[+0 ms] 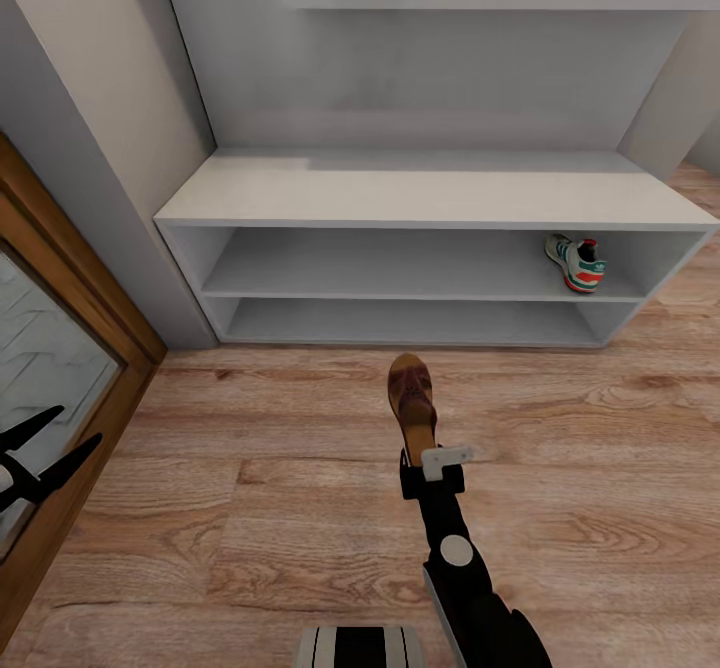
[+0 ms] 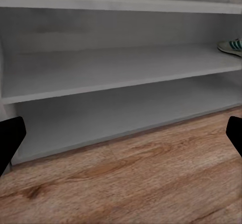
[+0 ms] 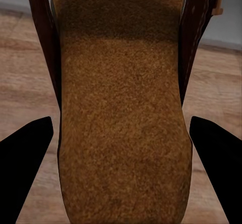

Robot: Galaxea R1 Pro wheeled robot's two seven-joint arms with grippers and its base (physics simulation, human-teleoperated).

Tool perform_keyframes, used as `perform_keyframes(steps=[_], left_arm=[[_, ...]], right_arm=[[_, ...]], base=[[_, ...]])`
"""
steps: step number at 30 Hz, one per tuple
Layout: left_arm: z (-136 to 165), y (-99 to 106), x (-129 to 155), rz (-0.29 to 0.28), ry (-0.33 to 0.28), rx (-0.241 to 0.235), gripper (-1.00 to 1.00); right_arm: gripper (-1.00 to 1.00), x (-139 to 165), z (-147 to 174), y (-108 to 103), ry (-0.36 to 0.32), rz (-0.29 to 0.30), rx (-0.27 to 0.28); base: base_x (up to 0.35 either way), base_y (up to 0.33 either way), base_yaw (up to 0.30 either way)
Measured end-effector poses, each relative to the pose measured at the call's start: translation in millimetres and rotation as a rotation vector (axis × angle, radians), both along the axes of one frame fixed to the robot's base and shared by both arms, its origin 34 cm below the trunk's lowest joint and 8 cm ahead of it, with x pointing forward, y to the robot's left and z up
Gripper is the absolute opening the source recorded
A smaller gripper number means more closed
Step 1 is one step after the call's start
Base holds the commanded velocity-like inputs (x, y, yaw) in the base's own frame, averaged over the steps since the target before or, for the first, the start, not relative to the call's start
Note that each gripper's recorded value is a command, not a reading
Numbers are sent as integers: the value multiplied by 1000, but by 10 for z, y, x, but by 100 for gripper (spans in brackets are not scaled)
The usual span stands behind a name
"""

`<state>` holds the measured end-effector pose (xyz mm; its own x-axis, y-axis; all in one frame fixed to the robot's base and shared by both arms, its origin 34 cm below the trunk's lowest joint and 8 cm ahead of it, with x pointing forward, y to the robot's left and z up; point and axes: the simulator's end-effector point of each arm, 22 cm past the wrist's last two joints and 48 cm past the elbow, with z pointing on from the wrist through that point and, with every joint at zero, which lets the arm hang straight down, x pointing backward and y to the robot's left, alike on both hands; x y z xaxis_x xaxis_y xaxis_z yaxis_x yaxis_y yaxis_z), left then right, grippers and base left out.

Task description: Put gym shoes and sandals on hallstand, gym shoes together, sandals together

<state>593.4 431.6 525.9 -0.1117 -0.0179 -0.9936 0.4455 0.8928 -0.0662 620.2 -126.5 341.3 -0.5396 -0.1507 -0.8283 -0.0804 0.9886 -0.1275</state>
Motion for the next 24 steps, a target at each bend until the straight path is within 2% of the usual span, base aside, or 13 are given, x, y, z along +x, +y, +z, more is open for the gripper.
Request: perform_keyframes(steps=[24], left_arm=[[0,1,0,0,0,1,100]], right_arm=[[-100,-48,-39,6,11,-2,-2]], base=[[0,0,0]])
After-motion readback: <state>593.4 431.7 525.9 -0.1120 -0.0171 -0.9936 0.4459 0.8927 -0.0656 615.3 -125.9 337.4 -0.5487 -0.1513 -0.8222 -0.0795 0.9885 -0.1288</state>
